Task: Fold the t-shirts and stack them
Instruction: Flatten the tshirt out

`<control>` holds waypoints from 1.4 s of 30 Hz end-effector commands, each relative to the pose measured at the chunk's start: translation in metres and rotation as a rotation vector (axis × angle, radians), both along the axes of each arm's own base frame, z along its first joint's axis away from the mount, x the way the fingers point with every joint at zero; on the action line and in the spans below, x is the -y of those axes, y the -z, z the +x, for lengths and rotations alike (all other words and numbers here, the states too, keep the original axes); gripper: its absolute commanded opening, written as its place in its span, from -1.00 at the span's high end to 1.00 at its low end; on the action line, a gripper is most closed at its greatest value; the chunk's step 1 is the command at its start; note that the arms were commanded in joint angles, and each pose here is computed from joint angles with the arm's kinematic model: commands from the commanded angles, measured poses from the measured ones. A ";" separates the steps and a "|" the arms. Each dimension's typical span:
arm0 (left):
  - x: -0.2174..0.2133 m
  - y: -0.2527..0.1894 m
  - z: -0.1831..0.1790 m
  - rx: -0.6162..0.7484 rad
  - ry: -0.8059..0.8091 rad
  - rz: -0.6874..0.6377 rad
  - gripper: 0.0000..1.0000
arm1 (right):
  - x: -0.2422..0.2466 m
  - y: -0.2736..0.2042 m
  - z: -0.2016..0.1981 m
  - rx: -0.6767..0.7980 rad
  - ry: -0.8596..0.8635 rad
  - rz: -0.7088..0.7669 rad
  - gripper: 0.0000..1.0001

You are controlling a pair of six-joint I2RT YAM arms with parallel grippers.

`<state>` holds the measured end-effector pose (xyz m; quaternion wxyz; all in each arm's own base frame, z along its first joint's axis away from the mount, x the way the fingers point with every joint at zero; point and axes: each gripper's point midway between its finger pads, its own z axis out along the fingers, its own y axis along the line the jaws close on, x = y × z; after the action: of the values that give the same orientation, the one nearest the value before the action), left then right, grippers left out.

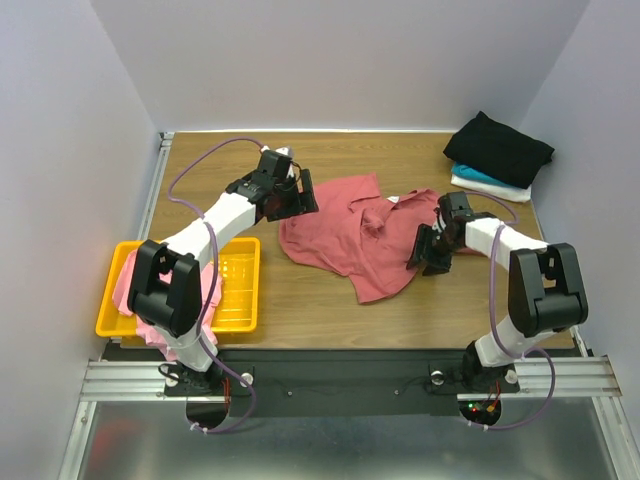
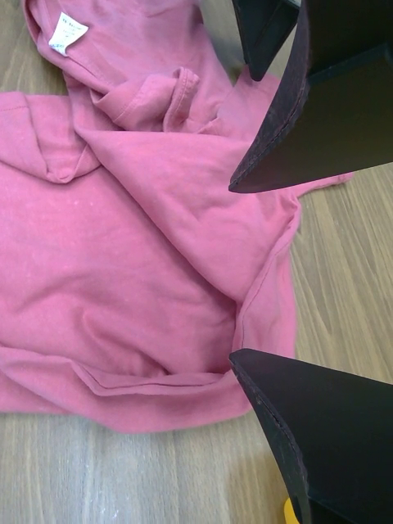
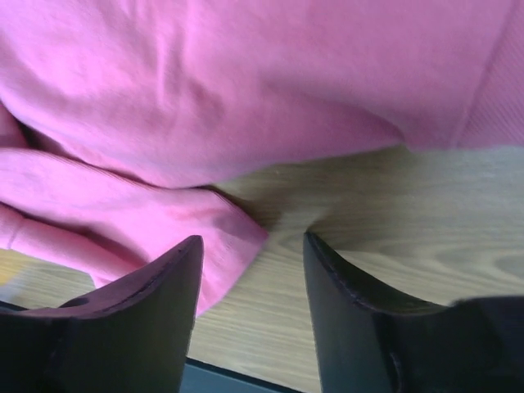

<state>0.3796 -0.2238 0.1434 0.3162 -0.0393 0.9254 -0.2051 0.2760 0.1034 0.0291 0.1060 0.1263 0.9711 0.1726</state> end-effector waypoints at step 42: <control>-0.011 0.061 0.130 0.039 -0.048 0.277 -0.26 | -0.017 -0.003 0.013 0.058 -0.045 0.100 0.99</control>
<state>0.4985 -0.2145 0.0615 0.3203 -0.0161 0.9442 -0.0745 0.2837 0.1223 0.0238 0.1071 0.1078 0.9614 0.2295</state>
